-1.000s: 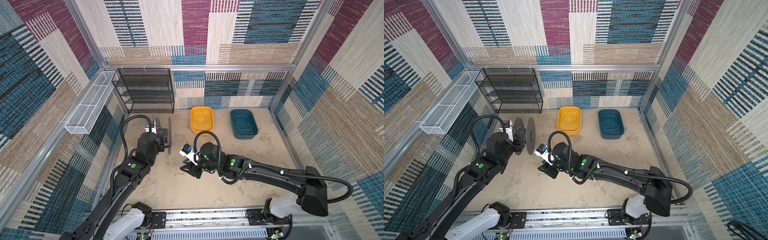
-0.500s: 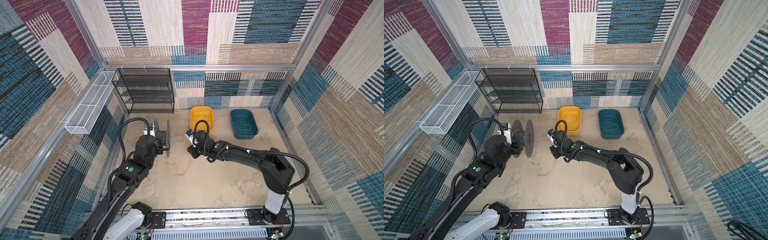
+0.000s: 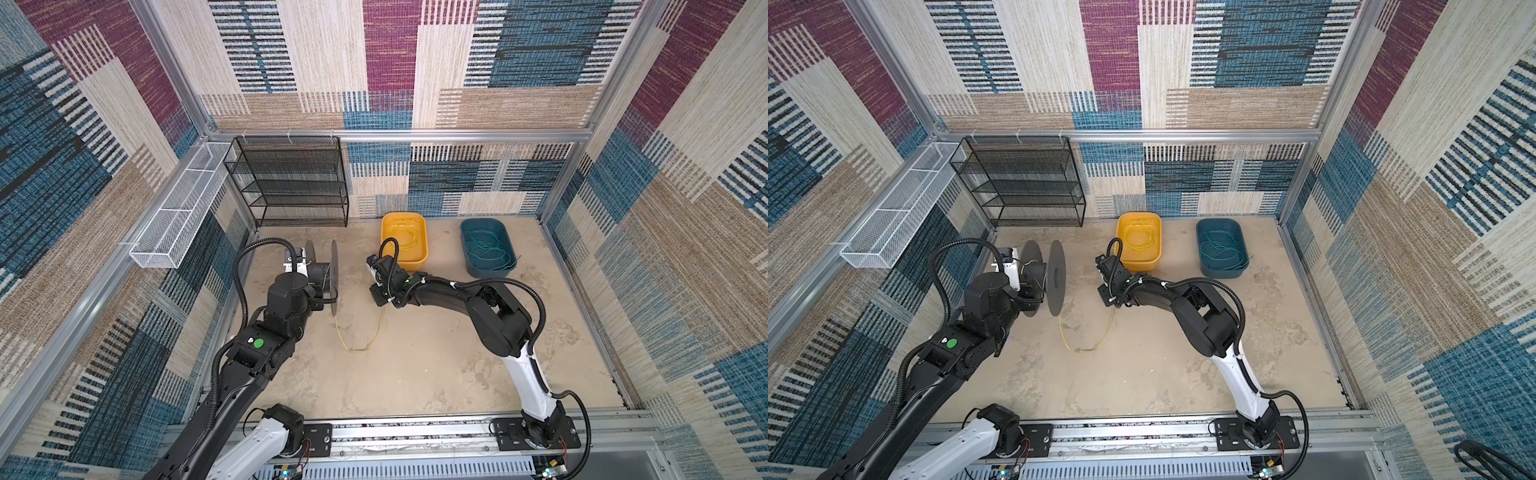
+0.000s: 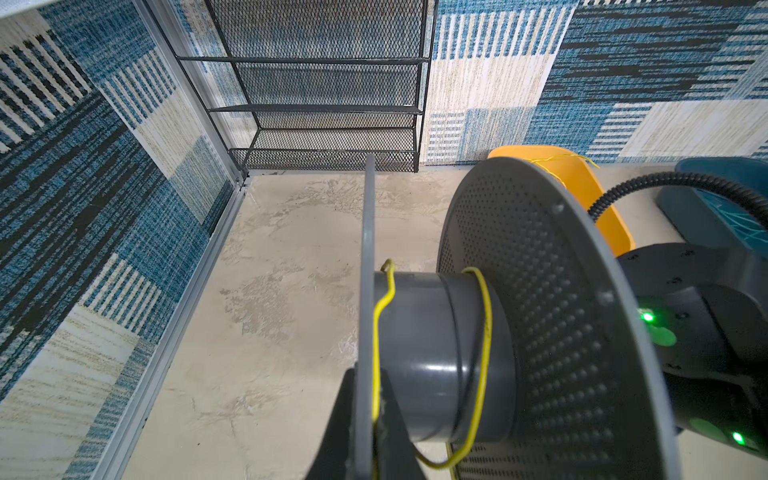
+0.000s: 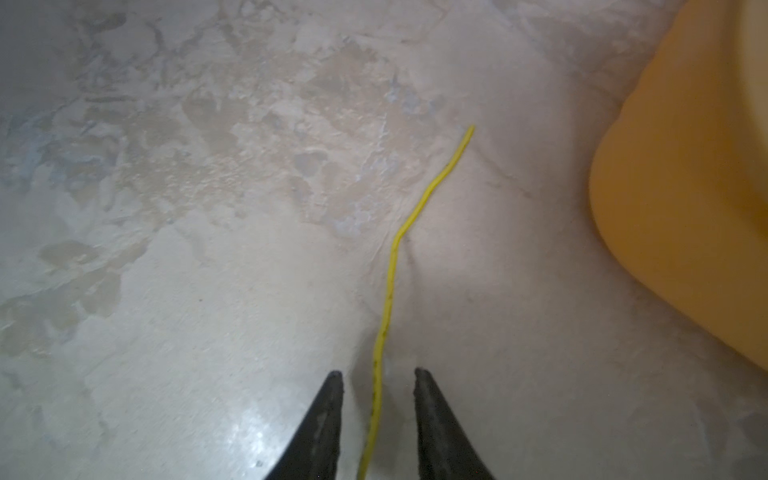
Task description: Wrap the cables
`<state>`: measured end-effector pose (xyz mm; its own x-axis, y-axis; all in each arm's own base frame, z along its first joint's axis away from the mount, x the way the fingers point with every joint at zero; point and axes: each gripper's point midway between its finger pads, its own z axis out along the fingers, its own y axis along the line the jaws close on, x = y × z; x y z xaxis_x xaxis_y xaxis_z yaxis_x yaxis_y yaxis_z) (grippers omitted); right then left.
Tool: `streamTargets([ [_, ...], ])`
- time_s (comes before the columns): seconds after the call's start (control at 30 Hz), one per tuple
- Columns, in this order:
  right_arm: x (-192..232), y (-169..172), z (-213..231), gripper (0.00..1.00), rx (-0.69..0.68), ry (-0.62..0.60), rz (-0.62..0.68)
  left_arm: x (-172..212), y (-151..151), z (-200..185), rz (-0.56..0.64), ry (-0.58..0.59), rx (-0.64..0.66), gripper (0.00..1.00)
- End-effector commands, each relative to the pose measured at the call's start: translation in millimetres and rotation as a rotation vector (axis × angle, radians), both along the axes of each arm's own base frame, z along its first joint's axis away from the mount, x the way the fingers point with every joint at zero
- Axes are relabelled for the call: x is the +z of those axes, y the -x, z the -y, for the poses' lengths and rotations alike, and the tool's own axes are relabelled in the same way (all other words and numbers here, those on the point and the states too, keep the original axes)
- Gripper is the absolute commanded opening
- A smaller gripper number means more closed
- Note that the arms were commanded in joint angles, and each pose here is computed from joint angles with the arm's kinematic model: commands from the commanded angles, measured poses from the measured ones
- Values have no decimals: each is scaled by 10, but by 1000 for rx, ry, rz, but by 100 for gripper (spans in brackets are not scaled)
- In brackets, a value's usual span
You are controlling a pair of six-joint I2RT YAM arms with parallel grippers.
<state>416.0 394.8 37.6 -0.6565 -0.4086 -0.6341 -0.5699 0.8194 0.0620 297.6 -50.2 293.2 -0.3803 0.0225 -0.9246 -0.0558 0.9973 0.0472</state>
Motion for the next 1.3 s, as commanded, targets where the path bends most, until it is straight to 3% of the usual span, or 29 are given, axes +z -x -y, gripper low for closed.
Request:
streamTargets([
  [0.0,40,38,-61,17,4,-42,-18,162,-20,7,49,0,-8,0],
  [0.03,142,43,-75,7,5,-63,-11,170,-21,7,51,1,-8,0],
  [0.1,254,114,-53,0,10,-94,-12,181,-25,5,55,3,-5,0],
  [0.37,1064,500,28,0,22,-320,-21,260,-35,-48,79,25,37,0],
  [0.57,1540,919,343,0,-14,-463,-18,300,-90,-214,75,8,157,0],
  [0.93,3161,1171,921,0,-69,-610,265,10,-495,-204,-38,-35,219,0],
  [1.27,4356,1165,1071,0,-50,-719,494,-375,-570,-132,-141,-95,182,0],
])
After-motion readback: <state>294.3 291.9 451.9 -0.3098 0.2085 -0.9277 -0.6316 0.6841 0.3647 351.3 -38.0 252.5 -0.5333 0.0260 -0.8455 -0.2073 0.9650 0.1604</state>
